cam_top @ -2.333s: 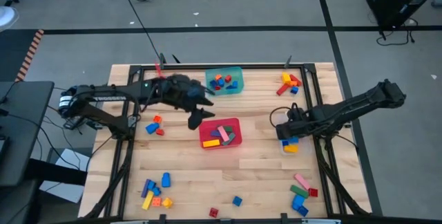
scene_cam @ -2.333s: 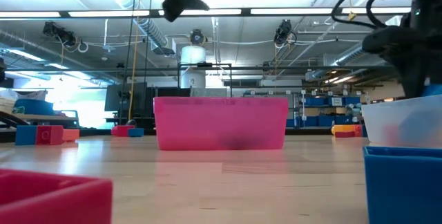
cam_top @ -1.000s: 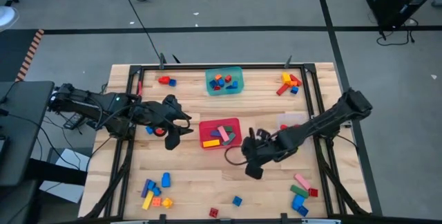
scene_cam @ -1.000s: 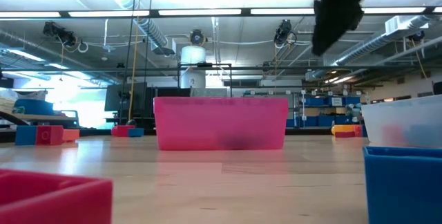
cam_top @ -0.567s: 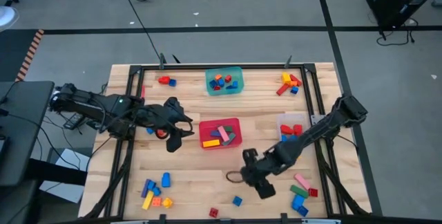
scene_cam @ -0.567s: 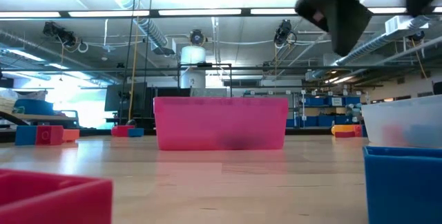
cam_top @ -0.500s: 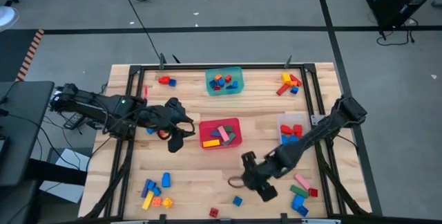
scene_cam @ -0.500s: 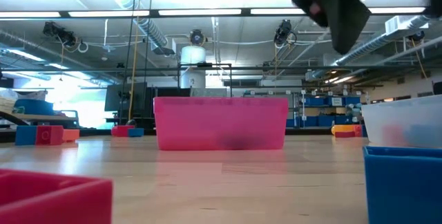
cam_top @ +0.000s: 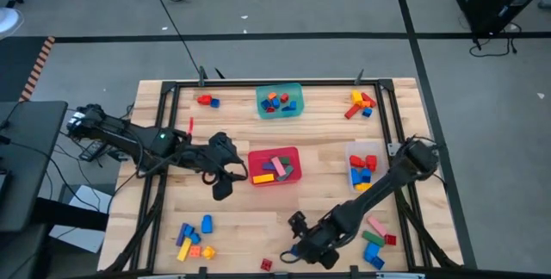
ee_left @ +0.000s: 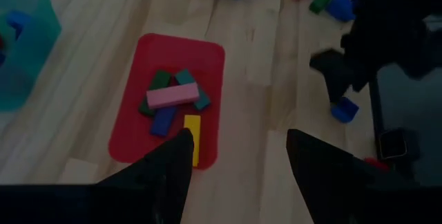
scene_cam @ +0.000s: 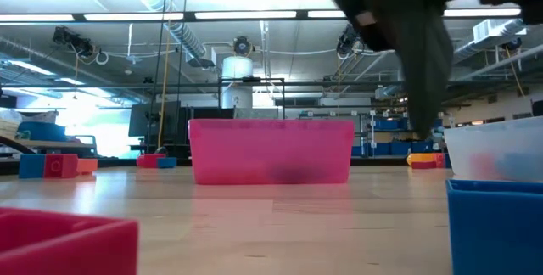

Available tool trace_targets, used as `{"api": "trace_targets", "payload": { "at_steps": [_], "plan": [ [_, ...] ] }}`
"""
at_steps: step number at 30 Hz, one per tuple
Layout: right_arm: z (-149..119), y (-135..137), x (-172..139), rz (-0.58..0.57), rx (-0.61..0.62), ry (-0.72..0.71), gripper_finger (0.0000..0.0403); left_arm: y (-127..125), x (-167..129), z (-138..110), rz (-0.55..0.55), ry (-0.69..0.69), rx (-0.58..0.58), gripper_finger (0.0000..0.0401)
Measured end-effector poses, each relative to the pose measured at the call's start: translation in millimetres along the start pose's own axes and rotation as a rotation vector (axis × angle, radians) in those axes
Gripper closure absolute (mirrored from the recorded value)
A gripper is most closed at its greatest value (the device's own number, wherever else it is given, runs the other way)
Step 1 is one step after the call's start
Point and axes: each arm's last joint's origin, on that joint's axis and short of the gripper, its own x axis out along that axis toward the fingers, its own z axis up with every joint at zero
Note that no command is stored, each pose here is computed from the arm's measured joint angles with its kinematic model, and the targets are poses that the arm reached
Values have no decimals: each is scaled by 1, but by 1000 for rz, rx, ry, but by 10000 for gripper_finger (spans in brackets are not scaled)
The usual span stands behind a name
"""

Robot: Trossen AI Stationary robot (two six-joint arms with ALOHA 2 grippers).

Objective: Sort blocks by size
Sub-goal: Put the blue 4 stud game piece into the blue bin

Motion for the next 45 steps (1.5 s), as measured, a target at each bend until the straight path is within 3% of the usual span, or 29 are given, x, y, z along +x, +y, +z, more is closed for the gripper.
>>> {"api": "trace_targets", "payload": {
  "at_steps": [9,17,25,27,32,37,41,45],
  "plan": [
    [2,3,30,74,-15,66,114,-4,-1,-2,-13,6,-5,160],
    [4,4,35,71,-15,44,153,-4,-1,-3,-11,12,-3,160],
    [4,-1,36,68,54,39,242,-5,-1,-2,-12,-2,-7,160],
    [4,-5,36,59,79,37,250,-5,-1,-1,-18,-15,-10,160],
    [-3,-22,25,-37,248,105,250,-6,-1,2,-32,-42,-17,160],
    [-8,-51,-11,-172,453,152,250,-6,-1,1,-26,-33,19,160],
    [-7,-80,-47,-263,616,82,250,-7,-7,3,-42,-64,133,160],
    [-10,-113,-86,-369,786,-29,250,-4,-34,5,-67,-163,227,160]
  ]
}}
